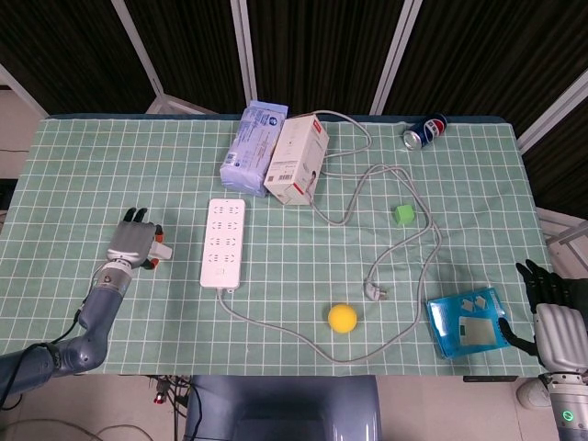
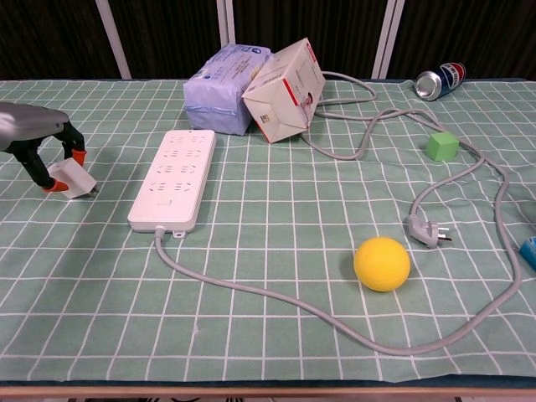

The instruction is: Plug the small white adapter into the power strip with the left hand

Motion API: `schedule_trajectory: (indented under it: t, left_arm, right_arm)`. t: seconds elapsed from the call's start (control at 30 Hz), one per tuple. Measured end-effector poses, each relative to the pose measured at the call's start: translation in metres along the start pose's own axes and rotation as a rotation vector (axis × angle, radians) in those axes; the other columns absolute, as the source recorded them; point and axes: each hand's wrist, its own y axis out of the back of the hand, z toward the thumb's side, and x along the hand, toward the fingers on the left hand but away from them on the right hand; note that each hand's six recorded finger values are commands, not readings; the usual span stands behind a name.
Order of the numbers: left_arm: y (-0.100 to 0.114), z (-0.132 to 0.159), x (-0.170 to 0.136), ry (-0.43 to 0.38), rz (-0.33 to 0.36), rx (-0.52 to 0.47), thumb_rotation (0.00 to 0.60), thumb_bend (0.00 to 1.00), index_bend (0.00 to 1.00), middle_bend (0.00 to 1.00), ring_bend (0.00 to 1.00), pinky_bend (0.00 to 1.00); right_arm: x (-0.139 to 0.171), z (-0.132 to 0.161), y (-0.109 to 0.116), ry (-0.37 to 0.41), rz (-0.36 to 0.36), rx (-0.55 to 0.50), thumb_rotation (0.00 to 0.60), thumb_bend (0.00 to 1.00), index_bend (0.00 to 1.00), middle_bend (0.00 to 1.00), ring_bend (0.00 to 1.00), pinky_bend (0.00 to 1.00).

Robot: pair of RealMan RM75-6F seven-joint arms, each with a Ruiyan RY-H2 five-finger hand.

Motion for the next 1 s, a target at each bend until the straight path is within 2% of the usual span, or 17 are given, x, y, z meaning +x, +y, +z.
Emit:
schedule_trajectory:
  t: [0.43,0.67,0.87,1.0]
  left_arm:
    - [-0.004,0.006,0.001,-0.012,0.012,-0.011,0.6,0.42,0.53,0.47,0.07,0.05]
    - [-0.003,0.012,0.001,-0.032,0.036,-0.025,0.6,0.57,0.56,0.51,0.09,0.06]
    - [0.007,0.014,-0.003,-0.038,0.079,-0.03,0.6,0.64,0.59,0.55,0.1,0.06]
    - [0.022,0.018,-0.009,-0.039,0.121,-0.016,0.6,0.72,0.61,0.58,0.12,0.07]
  right_arm:
    - [0.0,0.0,0.0,-0.002,-0.001,0.0,0.6,0.4,0.0,0.0,0.0,0.04]
    - [0.001,0.0,0.0,-0.002,-0.002,-0.001,0.6,0.4,0.0,0.0,0.0,0.04]
    - [0.0,0.0,0.001,0.0,-0.005,-0.001,0.6,0.4,0.0,0.0,0.0,0.04]
    - [0.0,0.0,0.001,0.0,-0.005,-0.004,0.6,0.4,0.0,0.0,0.0,0.04]
